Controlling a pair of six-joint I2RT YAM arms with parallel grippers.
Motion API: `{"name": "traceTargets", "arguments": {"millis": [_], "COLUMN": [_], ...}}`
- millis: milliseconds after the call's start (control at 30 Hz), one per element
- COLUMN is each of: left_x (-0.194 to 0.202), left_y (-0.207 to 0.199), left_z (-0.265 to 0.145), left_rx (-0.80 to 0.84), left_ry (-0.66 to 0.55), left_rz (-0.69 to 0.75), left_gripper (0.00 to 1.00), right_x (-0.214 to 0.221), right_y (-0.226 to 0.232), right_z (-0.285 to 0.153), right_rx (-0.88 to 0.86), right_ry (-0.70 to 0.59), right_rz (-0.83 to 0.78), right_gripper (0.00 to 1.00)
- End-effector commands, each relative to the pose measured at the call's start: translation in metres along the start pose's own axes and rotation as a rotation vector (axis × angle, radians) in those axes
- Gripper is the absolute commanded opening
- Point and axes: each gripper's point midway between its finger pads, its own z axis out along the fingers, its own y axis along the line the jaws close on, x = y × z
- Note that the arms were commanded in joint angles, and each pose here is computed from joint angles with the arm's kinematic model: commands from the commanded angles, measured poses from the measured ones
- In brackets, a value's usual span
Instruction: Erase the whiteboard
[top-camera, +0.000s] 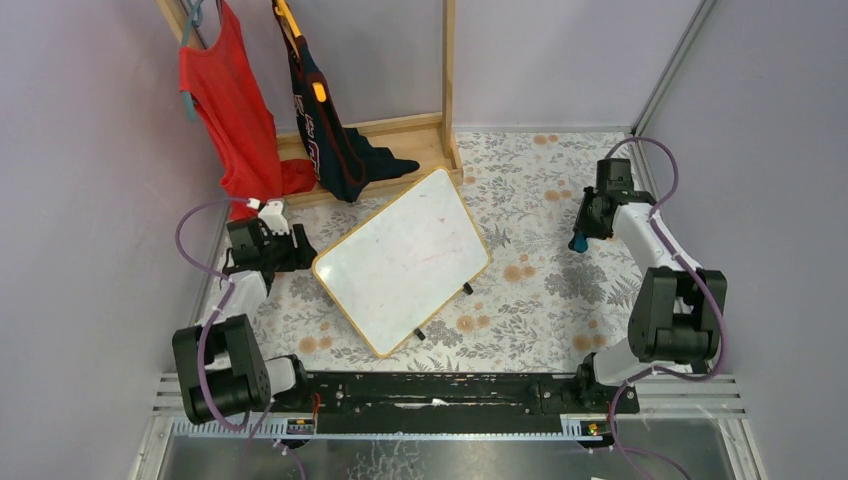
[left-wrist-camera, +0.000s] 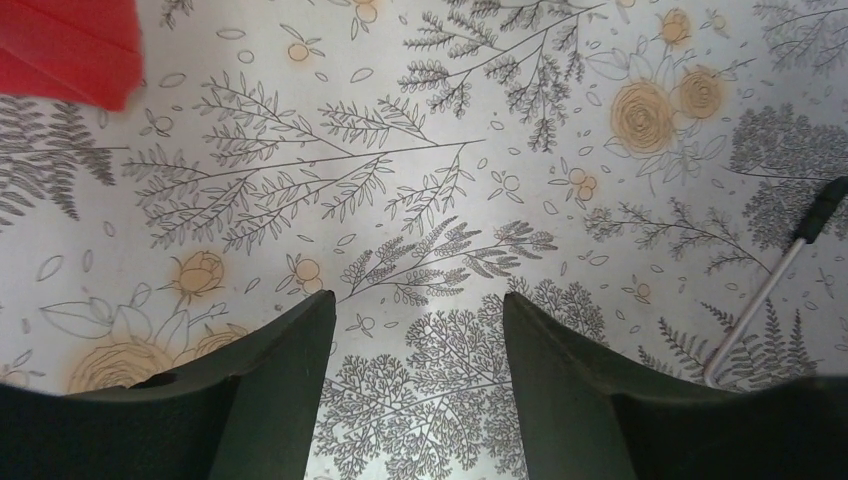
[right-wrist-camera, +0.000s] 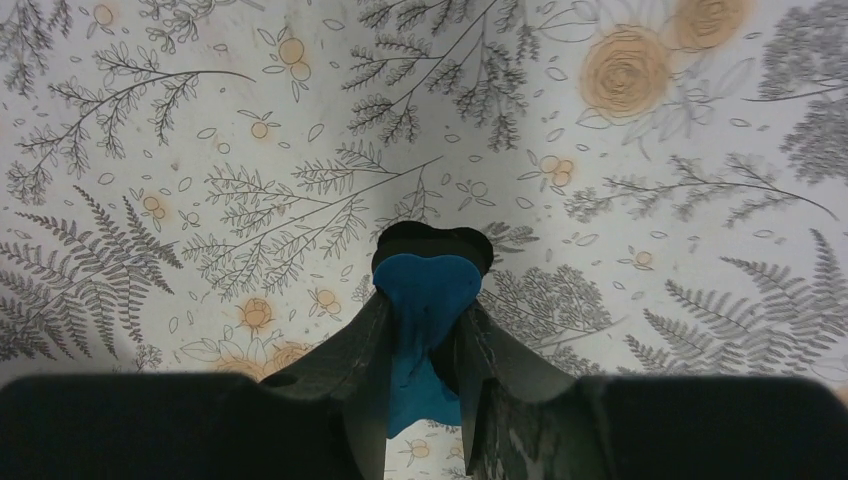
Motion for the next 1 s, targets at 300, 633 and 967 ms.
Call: {"name": "traceTargets", "arguments": {"millis": [300, 633, 967], "left_x": [-0.008, -0.009, -0.019], "left_y": [-0.002, -0.005, -0.007], "left_z": [0.024, 0.023, 0.02], "left_rx": [0.043, 0.05, 0.051], "left_ry": [-0.052, -0.065, -0.089], "left_rz": [0.014, 0.021, 0.019], "left_gripper": [0.6, 0.6, 0.61], "right_x": [0.003, 0.016, 0.012], "right_y": [0.018, 0.016, 0.017], "right_z": [0.04, 0.058, 0.056], "right_rx": [-0.056, -0.043, -0.05], "right_ry": [0.133, 0.162, 0.148], "right_rz": [-0.019, -0.011, -0.013], "right_gripper": [0.06, 0.11, 0.39]}}
